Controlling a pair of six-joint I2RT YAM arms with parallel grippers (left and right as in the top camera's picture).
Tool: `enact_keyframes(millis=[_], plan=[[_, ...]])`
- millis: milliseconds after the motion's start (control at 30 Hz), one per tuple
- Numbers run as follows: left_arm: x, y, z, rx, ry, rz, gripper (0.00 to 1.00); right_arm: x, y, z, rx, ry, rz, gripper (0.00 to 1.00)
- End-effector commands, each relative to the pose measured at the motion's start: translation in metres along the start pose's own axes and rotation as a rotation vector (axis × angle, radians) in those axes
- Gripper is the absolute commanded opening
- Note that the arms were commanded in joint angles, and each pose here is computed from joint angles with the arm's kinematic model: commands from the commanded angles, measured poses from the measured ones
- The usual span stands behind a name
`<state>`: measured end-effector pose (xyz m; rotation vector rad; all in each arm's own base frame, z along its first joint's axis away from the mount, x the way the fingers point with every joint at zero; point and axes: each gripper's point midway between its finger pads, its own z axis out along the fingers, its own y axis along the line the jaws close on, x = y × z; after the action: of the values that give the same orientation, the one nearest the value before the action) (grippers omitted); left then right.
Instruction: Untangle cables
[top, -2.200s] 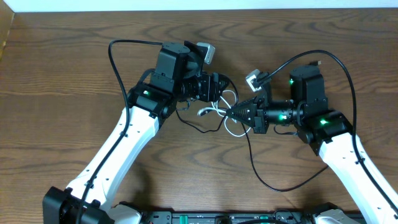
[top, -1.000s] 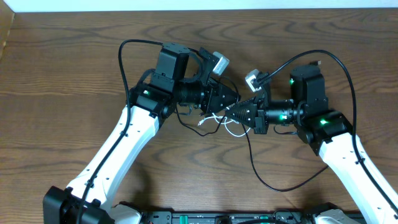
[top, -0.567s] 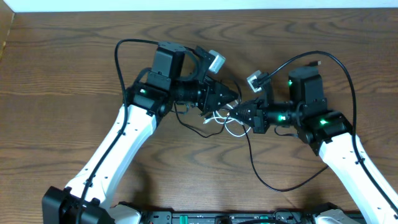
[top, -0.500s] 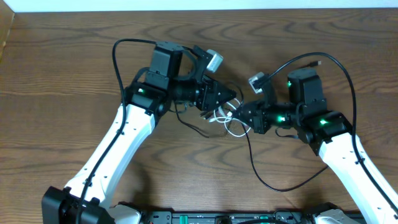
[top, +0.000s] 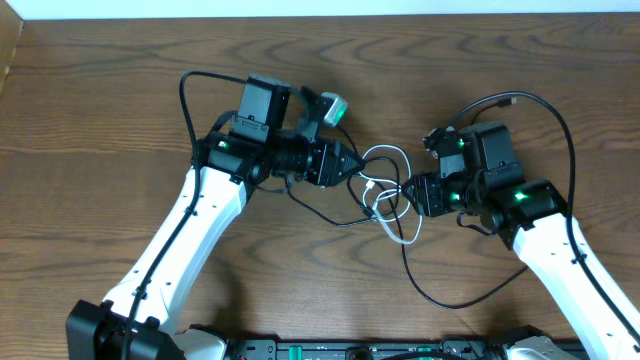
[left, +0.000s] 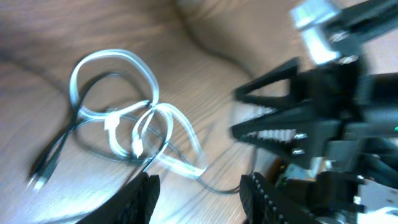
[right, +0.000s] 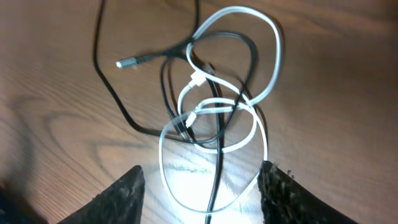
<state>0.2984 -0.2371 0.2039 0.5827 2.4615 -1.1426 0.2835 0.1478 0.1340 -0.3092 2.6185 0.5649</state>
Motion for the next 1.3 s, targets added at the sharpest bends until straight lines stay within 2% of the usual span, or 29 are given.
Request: enact_keyframes(millis=[0, 167, 267, 400, 433, 533, 767, 867, 1000, 1100, 1267], plan=[[0.013, 0.03, 0.0, -0.156, 0.044, -0.036, 0.48, 0.002, -0.003, -0.003, 0.027, 0.01, -0.003, 0.59], [0.029, 0.043, -0.004, -0.233, 0.099, -0.08, 0.48, 0.025, -0.009, 0.004, 0.045, 0.116, 0.031, 0.6], [0.033, 0.044, -0.004, -0.242, 0.111, -0.089, 0.48, 0.037, -0.012, 0.012, 0.05, 0.182, 0.113, 0.6], [0.033, 0.044, -0.004, -0.242, 0.111, -0.088, 0.48, 0.052, 0.005, 0.026, -0.052, 0.281, 0.172, 0.63], [0.033, 0.044, -0.004, -0.242, 0.111, -0.088, 0.48, 0.056, 0.011, 0.029, -0.08, 0.307, 0.174, 0.66], [0.033, 0.044, -0.004, -0.242, 0.111, -0.088, 0.48, 0.069, 0.023, 0.041, -0.128, 0.375, 0.093, 0.72], [0.033, 0.044, -0.004, -0.242, 0.111, -0.089, 0.48, 0.081, 0.014, 0.075, -0.007, 0.413, -0.059, 0.72], [0.033, 0.044, -0.004, -0.242, 0.111, -0.089, 0.48, 0.076, 0.008, 0.086, 0.053, 0.387, -0.106, 0.58], [0.033, 0.044, -0.004, -0.242, 0.111, -0.089, 0.48, 0.064, 0.006, 0.092, 0.078, 0.333, -0.13, 0.24], [0.033, 0.044, -0.004, -0.242, 0.111, -0.089, 0.48, 0.06, 0.008, 0.094, 0.074, 0.313, -0.131, 0.01], [0.033, 0.044, -0.004, -0.242, 0.111, -0.089, 0.48, 0.056, 0.01, 0.09, 0.071, 0.311, -0.101, 0.01]])
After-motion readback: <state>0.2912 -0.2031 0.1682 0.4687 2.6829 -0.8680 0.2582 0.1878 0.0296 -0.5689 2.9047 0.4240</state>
